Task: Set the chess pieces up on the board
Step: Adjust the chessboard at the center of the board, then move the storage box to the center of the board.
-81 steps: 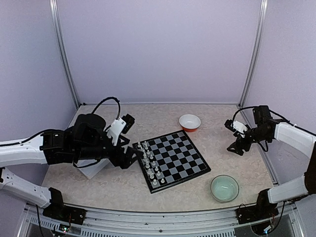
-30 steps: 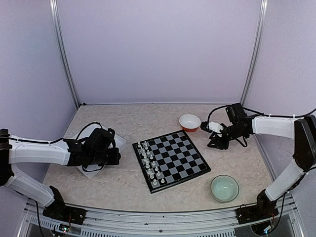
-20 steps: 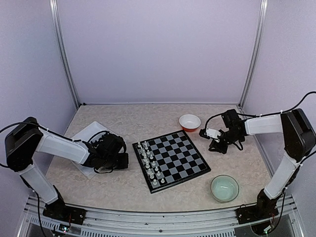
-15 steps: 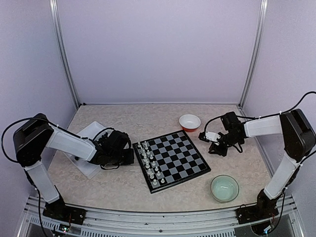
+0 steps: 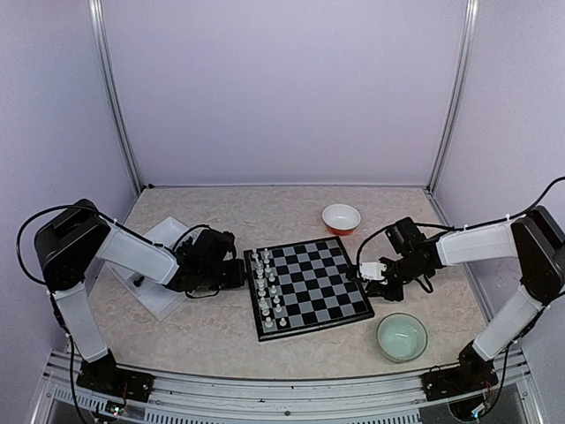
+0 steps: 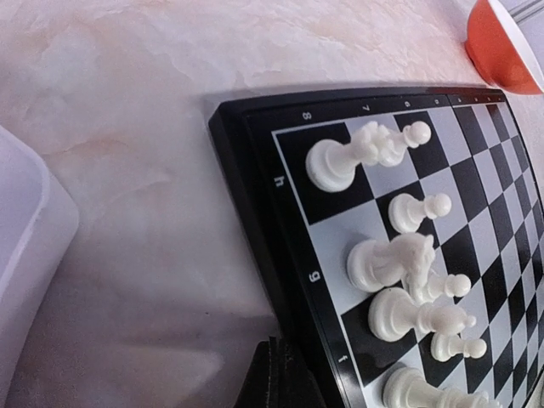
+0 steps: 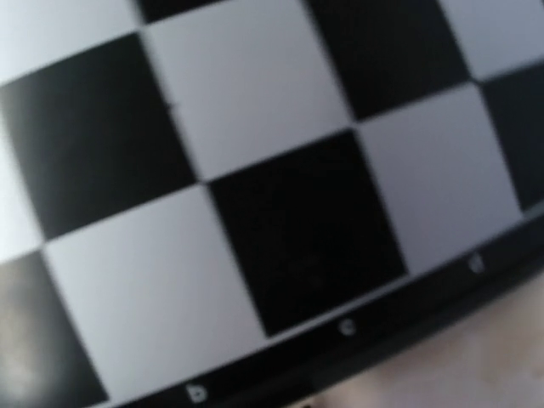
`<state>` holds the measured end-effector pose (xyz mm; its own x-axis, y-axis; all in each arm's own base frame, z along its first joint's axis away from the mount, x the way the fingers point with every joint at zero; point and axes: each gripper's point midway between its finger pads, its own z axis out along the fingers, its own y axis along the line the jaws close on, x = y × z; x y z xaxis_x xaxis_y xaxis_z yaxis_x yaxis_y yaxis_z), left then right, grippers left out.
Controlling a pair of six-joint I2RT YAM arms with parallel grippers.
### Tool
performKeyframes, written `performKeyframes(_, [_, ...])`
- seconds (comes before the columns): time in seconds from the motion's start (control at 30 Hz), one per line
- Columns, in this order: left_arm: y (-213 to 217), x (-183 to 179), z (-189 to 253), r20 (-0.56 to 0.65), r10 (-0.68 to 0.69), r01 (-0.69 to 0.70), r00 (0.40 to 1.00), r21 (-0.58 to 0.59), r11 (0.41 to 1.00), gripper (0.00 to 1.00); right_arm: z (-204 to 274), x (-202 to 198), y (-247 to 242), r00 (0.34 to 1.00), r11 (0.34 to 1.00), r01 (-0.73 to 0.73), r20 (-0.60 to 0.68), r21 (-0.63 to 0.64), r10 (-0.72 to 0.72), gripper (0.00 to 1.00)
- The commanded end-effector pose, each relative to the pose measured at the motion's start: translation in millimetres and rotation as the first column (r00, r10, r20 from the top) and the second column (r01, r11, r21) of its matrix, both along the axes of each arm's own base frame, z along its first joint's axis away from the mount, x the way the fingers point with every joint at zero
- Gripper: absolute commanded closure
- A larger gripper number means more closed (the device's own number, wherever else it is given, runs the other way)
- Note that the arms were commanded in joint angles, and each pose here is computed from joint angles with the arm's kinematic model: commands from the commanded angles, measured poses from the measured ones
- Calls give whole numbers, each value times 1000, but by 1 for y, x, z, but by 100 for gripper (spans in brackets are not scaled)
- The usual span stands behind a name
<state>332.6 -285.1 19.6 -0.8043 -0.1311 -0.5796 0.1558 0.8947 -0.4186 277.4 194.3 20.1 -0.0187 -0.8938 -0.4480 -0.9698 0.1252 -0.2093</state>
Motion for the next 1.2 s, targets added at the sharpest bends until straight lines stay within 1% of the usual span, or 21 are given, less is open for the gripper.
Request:
performKeyframes(0.0, [-18, -16, -10, -24, -95, 95, 995, -11, 995, 100, -17, -41, -14, 993, 994, -85, -89, -66, 79, 84])
performKeyframes(0.23, [-50, -33, -3, -22, -178, 177, 984, -44, 983, 100, -26, -50, -35, 997, 987, -67, -58, -144, 59, 86])
performKeyframes(0.37, [-63, -37, 4, -7, -206, 205, 979, -50, 977, 100, -22, -39, -51, 999, 982, -42, -9, -186, 41, 87])
performKeyframes(0.5, [-67, -39, 7, -7, -211, 210, 978, -48, 976, 100, -6, -28, -59, 1000, 986, -14, 16, -165, 16, 86])
performKeyframes(0.6, [-57, -40, 7, -29, -190, 189, 981, -22, 982, 100, 0, -25, -64, 1000, 986, -1, 29, -167, 6, 85])
performKeyframes(0.67, [-45, -38, 19, -11, -164, 164, 986, 9, 986, 100, 3, -23, -68, 999, 986, 12, 39, -166, -6, 84])
performKeyframes(0.73, [-34, -41, 35, 8, -159, 159, 987, 48, 986, 97, 8, -19, -72, 998, 987, 35, 56, -155, -27, 81])
performKeyframes(0.77, [-27, -42, 42, 8, -153, 152, 988, 80, 985, 91, 11, -17, -73, 997, 988, 49, 63, -146, -40, 79])
performKeyframes(0.8, [-17, -42, 55, 24, -139, 135, 990, 105, 985, 85, 14, -16, -74, 996, 989, 60, 68, -134, -51, 78])
performKeyframes(0.87, [6, -42, 69, 30, -99, 92, 995, 168, 981, 72, 24, -10, -74, 993, 991, 90, 87, -100, -81, 76])
performKeyframes(0.93, [39, -40, 78, 22, -26, 21, 999, 212, 977, 63, 36, -6, -71, 989, 992, 112, 99, -55, -106, 75])
performKeyframes(0.97, [54, -41, 81, 10, 3, -5, 1000, 219, 976, 61, 41, -4, -69, 987, 991, 128, 103, -34, -124, 74])
performKeyframes(1.03, [84, -47, 83, -25, 59, -51, 998, 242, 969, 61, 51, -1, -64, 984, 989, 145, 106, 10, -145, 74])
performKeyframes(1.1, [109, -53, 81, -46, 112, -96, 993, 265, 959, 65, 59, 1, -59, 980, 985, 163, 104, 54, -168, 74])
performKeyframes(1.13, [119, -56, 81, -50, 134, -117, 990, 264, 957, 67, 64, 3, -57, 978, 982, 173, 105, 78, -181, 74])
performKeyframes(1.17, [128, -59, 77, -66, 155, -132, 986, 266, 955, 75, 69, 6, -54, 975, 978, 183, 112, 103, -194, 74])
